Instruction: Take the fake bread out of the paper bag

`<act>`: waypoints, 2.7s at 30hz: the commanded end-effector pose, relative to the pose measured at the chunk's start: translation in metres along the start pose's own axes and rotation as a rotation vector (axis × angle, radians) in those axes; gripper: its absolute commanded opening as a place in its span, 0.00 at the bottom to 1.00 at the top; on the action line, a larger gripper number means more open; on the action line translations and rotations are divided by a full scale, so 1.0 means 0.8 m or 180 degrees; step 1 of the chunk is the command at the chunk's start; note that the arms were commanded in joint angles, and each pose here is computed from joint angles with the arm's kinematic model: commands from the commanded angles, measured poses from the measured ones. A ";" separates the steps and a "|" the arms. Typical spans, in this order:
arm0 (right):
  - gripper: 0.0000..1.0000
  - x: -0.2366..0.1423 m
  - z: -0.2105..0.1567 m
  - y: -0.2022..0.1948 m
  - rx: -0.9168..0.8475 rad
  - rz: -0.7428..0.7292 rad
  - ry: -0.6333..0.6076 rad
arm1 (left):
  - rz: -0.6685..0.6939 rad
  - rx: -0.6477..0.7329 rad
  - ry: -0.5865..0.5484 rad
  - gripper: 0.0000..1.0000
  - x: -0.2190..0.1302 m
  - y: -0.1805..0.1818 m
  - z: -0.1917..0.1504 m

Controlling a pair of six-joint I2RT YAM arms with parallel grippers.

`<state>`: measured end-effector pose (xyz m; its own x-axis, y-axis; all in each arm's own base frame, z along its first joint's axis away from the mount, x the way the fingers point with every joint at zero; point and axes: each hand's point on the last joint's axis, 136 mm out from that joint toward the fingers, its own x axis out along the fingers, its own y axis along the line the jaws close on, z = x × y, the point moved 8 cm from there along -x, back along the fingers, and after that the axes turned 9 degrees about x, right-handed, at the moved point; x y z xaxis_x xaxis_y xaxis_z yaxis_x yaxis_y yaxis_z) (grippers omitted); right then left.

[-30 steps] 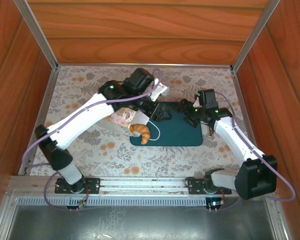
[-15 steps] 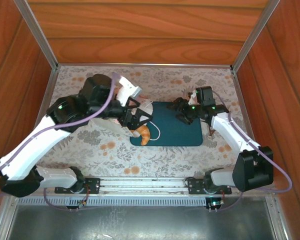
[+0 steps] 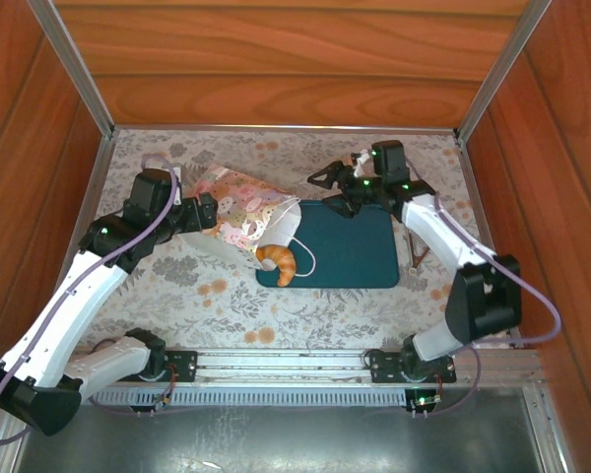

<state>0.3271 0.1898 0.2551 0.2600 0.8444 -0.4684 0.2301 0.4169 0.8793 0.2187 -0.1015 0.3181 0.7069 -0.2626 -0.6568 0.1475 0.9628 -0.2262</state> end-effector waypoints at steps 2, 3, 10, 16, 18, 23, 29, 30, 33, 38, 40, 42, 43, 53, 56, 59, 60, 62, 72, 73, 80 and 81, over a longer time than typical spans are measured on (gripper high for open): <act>0.86 0.048 0.010 0.009 0.0202 0.0034 0.0370 | 0.0015 -0.0131 -0.0076 0.95 0.002 0.001 0.004; 0.86 0.057 0.012 0.006 0.0251 -0.0019 0.0392 | 0.0012 -0.0136 -0.0062 0.95 0.004 0.002 0.002; 0.78 0.116 0.016 0.000 0.0492 -0.0123 0.0608 | 0.0061 -0.0108 -0.0041 0.95 0.008 0.005 -0.002; 0.41 0.145 0.009 0.014 0.0398 -0.0099 0.0774 | 0.0178 -0.0100 -0.0076 0.96 0.006 0.012 -0.007; 0.25 0.150 0.009 0.016 0.0371 -0.0136 0.0759 | 0.0210 -0.0099 -0.0082 0.96 0.007 0.014 -0.009; 0.03 0.170 0.001 0.028 0.0301 -0.0118 0.0843 | 0.0231 -0.0117 -0.0144 0.96 0.000 0.017 -0.010; 0.00 0.199 -0.014 0.048 0.0182 -0.0092 0.0959 | 0.0267 -0.0148 -0.0295 0.97 -0.015 0.023 -0.013; 0.00 0.204 -0.017 0.052 0.0152 -0.0100 0.1003 | 0.0286 -0.0161 -0.0326 0.96 -0.018 0.024 -0.013; 0.00 0.217 -0.024 0.062 0.0061 -0.0139 0.1069 | 0.0342 -0.0168 -0.0402 0.96 -0.025 0.029 -0.015; 0.00 0.231 -0.033 0.064 0.0083 -0.0158 0.1096 | 0.0268 -0.0153 -0.0460 0.97 -0.034 0.028 -0.011; 0.01 0.232 -0.035 0.062 0.0100 -0.0181 0.1103 | 0.0211 -0.0127 -0.0454 0.97 -0.036 0.026 -0.012; 0.08 0.227 -0.031 0.058 0.0102 -0.0249 0.1037 | 0.0149 -0.0090 -0.0439 0.96 -0.036 0.024 -0.013; 0.11 0.223 -0.028 0.055 0.0100 -0.0300 0.0966 | 0.0109 -0.0059 -0.0424 0.96 -0.036 0.022 -0.013; 0.66 0.133 -0.002 0.070 -0.0266 -0.0555 0.0433 | -0.0455 0.0189 -0.0186 0.94 -0.024 -0.009 0.001; 0.79 0.088 0.003 0.067 -0.0361 -0.0706 0.0235 | -0.0674 0.0271 -0.0085 0.91 -0.019 -0.021 0.005; 0.79 0.032 0.006 0.045 -0.0341 -0.0959 -0.0049 | -0.0812 0.0375 -0.0030 0.90 -0.015 -0.031 0.009; 0.78 0.010 0.005 0.033 -0.0343 -0.1102 -0.0251 | -0.0851 0.0427 -0.0006 0.90 -0.013 -0.036 0.009; 0.78 -0.036 -0.002 0.011 -0.0378 -0.1372 -0.0662 | -0.0921 0.0544 0.0020 0.90 -0.011 -0.046 0.010; 1.00 -0.211 0.002 -0.183 0.0604 -0.2692 -0.1465 | -0.1012 0.0975 0.0074 0.91 0.009 -0.086 0.018; 1.00 -0.217 0.005 -0.196 0.0683 -0.2692 -0.1430 | -0.1016 0.0991 0.0062 0.91 0.009 -0.087 0.019; 0.97 -0.205 0.050 -0.228 0.0713 -0.2665 -0.0764 | -0.0969 0.1069 -0.0045 0.92 0.003 -0.084 0.020; 0.97 -0.203 0.057 -0.231 0.0742 -0.2727 -0.0649 | -0.0959 0.1077 -0.0065 0.92 0.002 -0.083 0.020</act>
<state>0.2746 -0.0418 0.1661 0.1254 0.1364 -0.9827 0.6714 0.7175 0.1853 0.2238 -0.1674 0.3320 0.5717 -0.5352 -0.6219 0.5506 0.8122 -0.1928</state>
